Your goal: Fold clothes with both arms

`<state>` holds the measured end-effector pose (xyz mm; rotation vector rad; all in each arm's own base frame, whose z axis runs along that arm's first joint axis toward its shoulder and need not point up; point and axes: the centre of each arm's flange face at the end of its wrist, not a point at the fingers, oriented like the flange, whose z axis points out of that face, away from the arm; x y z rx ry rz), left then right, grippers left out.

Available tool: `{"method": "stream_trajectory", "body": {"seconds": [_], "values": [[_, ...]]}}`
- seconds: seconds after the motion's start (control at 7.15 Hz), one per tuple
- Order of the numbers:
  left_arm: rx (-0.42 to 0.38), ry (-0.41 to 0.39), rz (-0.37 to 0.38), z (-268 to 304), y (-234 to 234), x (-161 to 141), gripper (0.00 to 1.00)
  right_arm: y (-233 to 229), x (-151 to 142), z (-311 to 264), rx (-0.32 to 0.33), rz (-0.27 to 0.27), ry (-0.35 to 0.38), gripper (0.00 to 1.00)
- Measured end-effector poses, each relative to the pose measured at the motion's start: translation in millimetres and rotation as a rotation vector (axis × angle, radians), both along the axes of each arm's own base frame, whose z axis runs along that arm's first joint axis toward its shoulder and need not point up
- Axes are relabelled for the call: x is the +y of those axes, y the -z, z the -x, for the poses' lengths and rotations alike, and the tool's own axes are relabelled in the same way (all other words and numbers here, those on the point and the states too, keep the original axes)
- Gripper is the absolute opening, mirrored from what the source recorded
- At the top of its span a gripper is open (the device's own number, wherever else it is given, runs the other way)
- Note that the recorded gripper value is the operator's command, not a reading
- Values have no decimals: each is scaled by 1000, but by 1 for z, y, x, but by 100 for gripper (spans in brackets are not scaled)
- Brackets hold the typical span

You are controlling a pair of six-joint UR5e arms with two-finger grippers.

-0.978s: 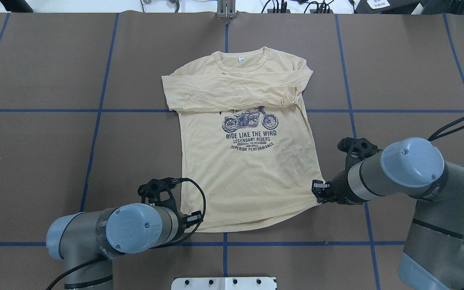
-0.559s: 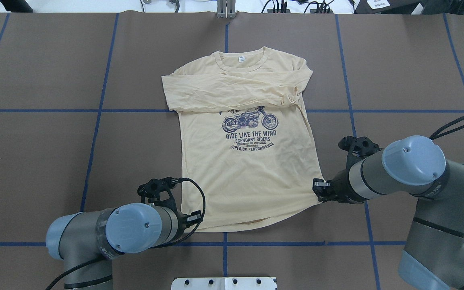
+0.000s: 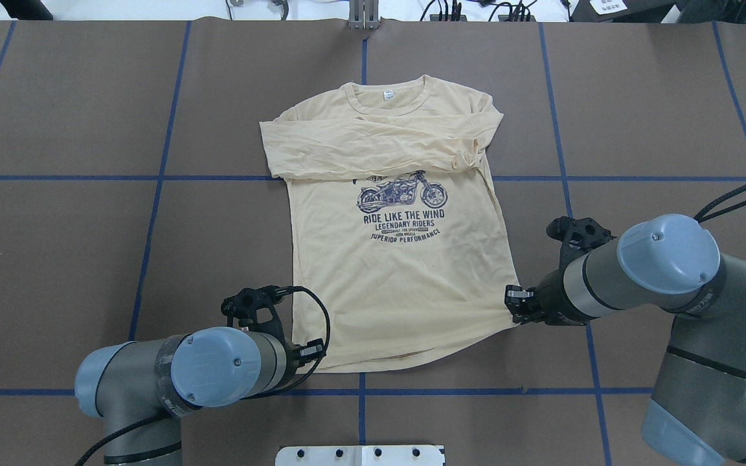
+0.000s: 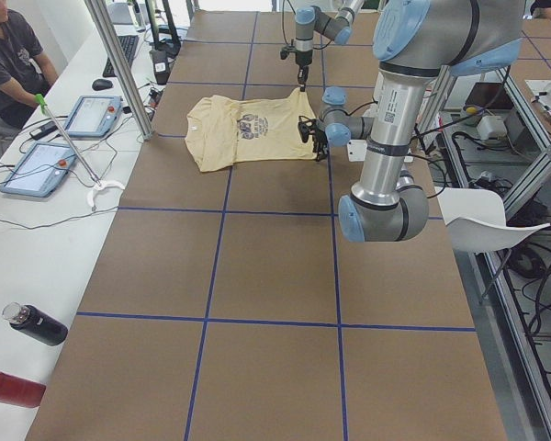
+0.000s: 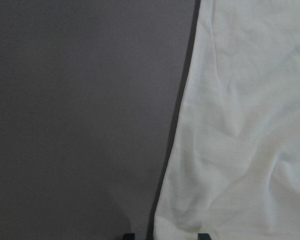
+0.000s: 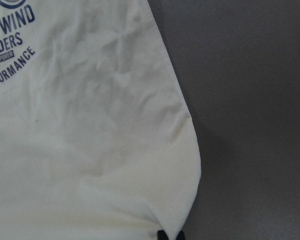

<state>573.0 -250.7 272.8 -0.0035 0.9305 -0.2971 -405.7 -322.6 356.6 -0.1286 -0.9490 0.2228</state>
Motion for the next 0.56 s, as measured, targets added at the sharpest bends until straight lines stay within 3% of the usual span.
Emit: {"method": "stream_trajectory", "body": {"seconds": [0.14, 0.56], "values": [[1, 0, 0, 0, 0, 0, 42, 0, 0, 0, 0, 0, -1, 0], [2, -4, 1, -1, 1, 2, 42, 1, -1, -1, -2, -1, -2, 0]]}}
